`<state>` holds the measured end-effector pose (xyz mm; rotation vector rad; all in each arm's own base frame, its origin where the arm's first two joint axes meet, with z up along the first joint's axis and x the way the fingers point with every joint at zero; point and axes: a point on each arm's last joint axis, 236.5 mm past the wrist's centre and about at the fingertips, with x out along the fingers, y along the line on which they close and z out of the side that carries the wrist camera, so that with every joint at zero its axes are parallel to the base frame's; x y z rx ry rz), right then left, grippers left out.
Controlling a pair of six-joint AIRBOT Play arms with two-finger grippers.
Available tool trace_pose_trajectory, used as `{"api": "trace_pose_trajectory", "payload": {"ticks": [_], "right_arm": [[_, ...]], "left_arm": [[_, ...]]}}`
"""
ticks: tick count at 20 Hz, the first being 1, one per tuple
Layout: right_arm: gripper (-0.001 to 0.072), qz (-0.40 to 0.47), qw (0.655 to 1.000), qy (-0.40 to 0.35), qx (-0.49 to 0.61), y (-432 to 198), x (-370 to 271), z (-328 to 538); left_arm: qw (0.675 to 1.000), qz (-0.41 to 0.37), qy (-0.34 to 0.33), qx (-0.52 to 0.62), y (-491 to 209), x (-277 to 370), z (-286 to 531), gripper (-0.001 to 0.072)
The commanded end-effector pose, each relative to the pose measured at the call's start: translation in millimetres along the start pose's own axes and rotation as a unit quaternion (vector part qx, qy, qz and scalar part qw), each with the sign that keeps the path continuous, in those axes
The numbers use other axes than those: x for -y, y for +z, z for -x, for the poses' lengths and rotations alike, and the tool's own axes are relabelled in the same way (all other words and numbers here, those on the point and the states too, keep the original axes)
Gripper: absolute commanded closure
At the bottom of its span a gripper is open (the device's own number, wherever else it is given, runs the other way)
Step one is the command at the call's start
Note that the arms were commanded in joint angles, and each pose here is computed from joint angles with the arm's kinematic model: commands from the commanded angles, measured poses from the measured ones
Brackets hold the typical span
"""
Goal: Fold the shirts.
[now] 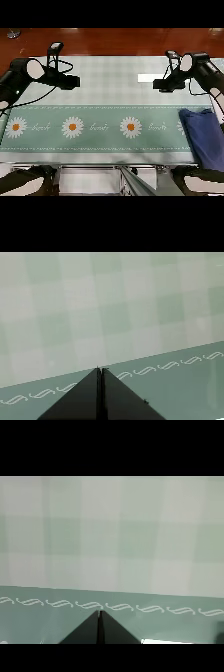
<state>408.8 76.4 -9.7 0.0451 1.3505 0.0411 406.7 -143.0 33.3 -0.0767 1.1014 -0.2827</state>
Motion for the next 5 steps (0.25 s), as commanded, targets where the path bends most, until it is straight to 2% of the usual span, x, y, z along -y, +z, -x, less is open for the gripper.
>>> {"api": "trace_pose_trajectory", "payload": {"ticks": [1,5], "right_arm": [[0.0689,0.0,1.0,-0.001,-0.001,-0.6,-0.1,-0.4],[0.0688,0.0,1.0,-0.001,-0.001,-0.5,-0.1,-0.4]], "left_arm": [[1.0,0.0,0.001,-0.002,-0.9,-0.9,-1.5,0.0691],[1.0,0.001,0.001,-0.007,-2.4,-1.6,-4.8,0.0691]]}}
